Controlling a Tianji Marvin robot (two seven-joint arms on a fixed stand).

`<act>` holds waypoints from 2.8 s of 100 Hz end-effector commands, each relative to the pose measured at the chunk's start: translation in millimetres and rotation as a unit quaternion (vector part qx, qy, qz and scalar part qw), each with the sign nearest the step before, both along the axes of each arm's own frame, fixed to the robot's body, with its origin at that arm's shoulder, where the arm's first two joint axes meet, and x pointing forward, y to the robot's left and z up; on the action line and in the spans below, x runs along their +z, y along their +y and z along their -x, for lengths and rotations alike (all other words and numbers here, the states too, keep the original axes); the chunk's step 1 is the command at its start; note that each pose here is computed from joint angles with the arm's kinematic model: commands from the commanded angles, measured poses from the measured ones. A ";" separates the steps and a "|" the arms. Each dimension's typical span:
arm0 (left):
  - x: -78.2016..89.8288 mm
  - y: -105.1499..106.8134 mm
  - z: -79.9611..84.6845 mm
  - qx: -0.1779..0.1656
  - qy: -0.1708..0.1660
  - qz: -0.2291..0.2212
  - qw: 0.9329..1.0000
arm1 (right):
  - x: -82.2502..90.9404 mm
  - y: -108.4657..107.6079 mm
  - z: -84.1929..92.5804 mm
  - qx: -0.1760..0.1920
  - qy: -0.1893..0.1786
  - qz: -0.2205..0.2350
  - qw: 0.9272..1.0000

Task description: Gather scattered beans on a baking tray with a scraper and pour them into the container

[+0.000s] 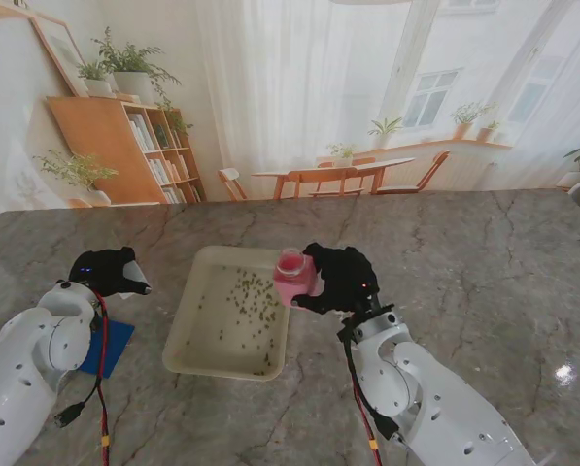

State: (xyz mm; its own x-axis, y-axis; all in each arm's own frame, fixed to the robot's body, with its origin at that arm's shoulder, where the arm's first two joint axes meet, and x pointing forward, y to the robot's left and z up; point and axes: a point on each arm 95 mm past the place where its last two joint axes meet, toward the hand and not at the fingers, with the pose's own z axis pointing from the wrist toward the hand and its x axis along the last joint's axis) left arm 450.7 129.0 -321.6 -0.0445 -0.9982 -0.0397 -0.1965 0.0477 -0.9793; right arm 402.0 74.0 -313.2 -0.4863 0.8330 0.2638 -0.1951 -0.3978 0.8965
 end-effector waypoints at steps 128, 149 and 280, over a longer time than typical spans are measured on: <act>-20.7 2.7 -27.7 0.011 0.132 -0.009 0.991 | 0.6 -4.8 10.3 -0.008 0.001 0.002 1.000; 29.4 -3.2 -14.3 -0.034 0.047 -0.032 0.998 | 0.2 -5.8 9.5 -0.005 0.005 0.004 1.000; 16.9 -130.1 107.6 -0.069 -0.151 0.138 0.976 | -56.5 -50.8 -92.0 0.004 0.143 -0.008 0.990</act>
